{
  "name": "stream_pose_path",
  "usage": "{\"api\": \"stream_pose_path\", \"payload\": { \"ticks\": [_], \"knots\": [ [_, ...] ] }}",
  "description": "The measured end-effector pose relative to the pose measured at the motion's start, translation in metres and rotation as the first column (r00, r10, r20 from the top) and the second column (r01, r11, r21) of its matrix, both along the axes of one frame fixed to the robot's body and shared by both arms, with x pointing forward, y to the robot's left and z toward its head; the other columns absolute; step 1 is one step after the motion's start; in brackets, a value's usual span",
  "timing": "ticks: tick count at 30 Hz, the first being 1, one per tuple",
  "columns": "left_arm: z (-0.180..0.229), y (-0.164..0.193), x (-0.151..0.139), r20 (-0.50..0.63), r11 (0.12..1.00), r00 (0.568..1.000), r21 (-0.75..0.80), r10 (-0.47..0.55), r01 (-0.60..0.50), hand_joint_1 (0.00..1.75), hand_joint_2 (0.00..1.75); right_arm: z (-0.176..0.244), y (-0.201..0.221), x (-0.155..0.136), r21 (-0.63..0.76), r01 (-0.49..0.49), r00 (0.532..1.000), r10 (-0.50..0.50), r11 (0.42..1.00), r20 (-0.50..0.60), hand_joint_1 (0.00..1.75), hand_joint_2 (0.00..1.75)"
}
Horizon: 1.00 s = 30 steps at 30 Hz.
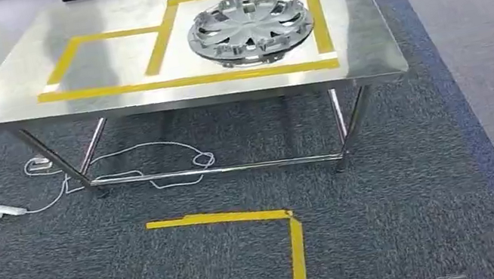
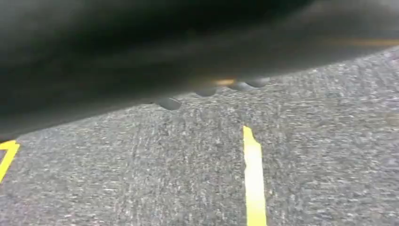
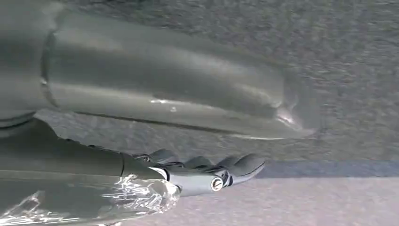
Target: Take the parts from the cabinet and place them on the table.
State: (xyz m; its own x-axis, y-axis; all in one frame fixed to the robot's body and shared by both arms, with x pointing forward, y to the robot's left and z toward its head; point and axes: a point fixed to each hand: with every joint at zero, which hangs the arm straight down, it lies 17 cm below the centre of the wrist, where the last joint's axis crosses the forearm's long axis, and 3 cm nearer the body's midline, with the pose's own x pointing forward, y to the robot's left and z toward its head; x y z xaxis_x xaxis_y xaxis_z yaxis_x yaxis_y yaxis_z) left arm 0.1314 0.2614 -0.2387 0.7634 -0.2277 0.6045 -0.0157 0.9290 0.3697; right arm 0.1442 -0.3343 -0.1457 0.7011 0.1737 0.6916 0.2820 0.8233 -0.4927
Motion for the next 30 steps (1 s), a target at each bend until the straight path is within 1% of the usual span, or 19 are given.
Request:
{"api": "stream_pose_path", "payload": {
  "ticks": [4, 7, 10, 13, 17, 20, 23, 28, 30],
  "knots": [
    [0.0, -0.001, 0.0, -0.002, 1.0, 1.0, -0.001, 0.004, -0.004, 0.0, 0.0, -0.017, 0.003, -0.019, 0.015, 0.01, 0.994, -0.008, 1.0, -0.113, 0.0, 0.0],
    [-0.001, 0.0, -0.005, -0.012, 1.0, 1.0, 0.001, 0.007, -0.007, 0.0, 0.0, -0.034, 0.009, -0.044, 0.029, 0.035, 0.974, -0.028, 0.999, -0.226, 0.0, 0.0],
    [-0.001, 0.001, -0.004, -0.013, 1.0, 1.0, -0.001, 0.013, -0.013, 0.0, 0.0, -0.044, 0.017, -0.059, 0.039, 0.055, 0.956, -0.042, 0.998, -0.289, 0.0, 0.0],
    [-0.001, 0.003, -0.004, -0.011, 1.0, 1.0, 0.0, 0.017, -0.017, 0.0, 0.0, -0.049, 0.027, -0.06, 0.058, 0.049, 0.949, -0.029, 0.997, -0.315, 0.0, 0.0],
    [-0.001, 0.003, -0.003, -0.01, 1.0, 1.0, 0.0, 0.021, -0.021, 0.0, 0.0, -0.055, 0.035, -0.071, 0.075, 0.051, 0.937, -0.021, 0.996, -0.35, 0.0, 0.0],
    [-0.002, 0.004, -0.006, -0.015, 1.0, 1.0, -0.001, 0.023, -0.023, 0.0, 0.0, -0.057, 0.04, -0.07, 0.09, 0.047, 0.934, -0.012, 0.995, -0.356, 0.0, 0.0],
    [-0.004, 0.004, -0.011, -0.027, 1.0, 0.999, -0.005, 0.023, -0.023, 0.0, 0.0, -0.061, 0.043, -0.077, 0.109, 0.05, 0.927, -0.006, 0.993, -0.376, 0.0, 0.0],
    [-0.004, 0.005, -0.011, -0.029, 1.0, 0.999, -0.005, 0.026, -0.026, 0.0, 0.0, -0.063, 0.049, -0.074, 0.132, 0.045, 0.925, 0.008, 0.99, -0.379, 0.0, 0.0],
    [-0.003, 0.003, -0.01, -0.027, 0.999, 0.999, -0.007, 0.032, -0.032, 0.0, 0.0, -0.064, 0.05, -0.078, 0.135, 0.046, 0.922, 0.01, 0.99, -0.386, 0.0, 0.0]
  ]
}}
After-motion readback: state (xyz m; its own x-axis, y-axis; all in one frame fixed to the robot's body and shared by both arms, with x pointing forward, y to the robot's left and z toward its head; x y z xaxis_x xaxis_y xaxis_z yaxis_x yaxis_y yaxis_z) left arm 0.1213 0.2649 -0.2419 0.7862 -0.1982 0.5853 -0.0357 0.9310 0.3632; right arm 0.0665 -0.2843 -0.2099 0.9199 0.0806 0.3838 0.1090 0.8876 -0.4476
